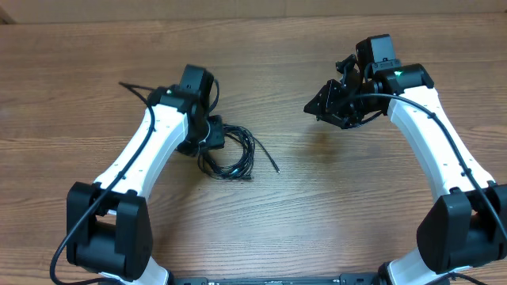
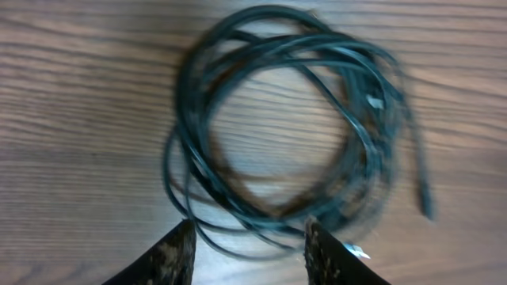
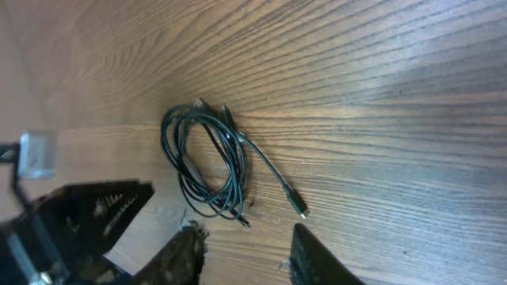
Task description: Untangle cables
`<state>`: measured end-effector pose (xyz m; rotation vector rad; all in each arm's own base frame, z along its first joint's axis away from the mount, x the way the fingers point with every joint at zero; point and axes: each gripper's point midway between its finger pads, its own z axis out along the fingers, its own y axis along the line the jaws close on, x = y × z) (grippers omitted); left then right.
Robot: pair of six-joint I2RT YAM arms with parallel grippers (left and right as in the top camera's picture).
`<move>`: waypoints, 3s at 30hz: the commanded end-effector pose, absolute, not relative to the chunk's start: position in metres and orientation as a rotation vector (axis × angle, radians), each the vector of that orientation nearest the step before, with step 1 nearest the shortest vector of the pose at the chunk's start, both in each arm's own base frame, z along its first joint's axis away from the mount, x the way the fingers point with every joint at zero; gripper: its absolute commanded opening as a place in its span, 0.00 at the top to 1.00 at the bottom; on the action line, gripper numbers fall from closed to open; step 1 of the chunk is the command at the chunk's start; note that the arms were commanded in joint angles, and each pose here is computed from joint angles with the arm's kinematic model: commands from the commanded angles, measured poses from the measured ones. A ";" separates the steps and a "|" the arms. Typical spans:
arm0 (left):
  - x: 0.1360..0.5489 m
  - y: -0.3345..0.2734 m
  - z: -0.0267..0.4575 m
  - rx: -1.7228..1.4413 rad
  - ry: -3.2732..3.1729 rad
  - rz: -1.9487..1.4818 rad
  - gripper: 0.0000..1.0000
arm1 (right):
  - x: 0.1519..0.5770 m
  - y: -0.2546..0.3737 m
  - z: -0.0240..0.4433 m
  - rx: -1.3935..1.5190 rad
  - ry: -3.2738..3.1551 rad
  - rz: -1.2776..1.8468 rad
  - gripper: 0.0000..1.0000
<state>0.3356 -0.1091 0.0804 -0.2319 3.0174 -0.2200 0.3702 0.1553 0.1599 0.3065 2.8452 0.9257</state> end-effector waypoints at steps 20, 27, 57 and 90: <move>0.372 -0.085 0.016 -0.237 2.936 -0.096 0.60 | 0.368 0.153 0.154 0.288 2.864 0.903 0.60; 0.382 -0.086 0.009 -0.215 2.912 -0.099 0.63 | 0.367 0.148 0.151 0.297 2.879 0.858 0.59; 0.385 -0.077 -0.003 -0.365 2.916 0.004 0.85 | 0.365 0.148 0.150 0.301 2.888 0.856 0.55; 0.383 -0.185 0.223 0.257 2.564 -0.905 0.96 | 0.339 0.251 0.209 -0.084 2.716 1.329 0.47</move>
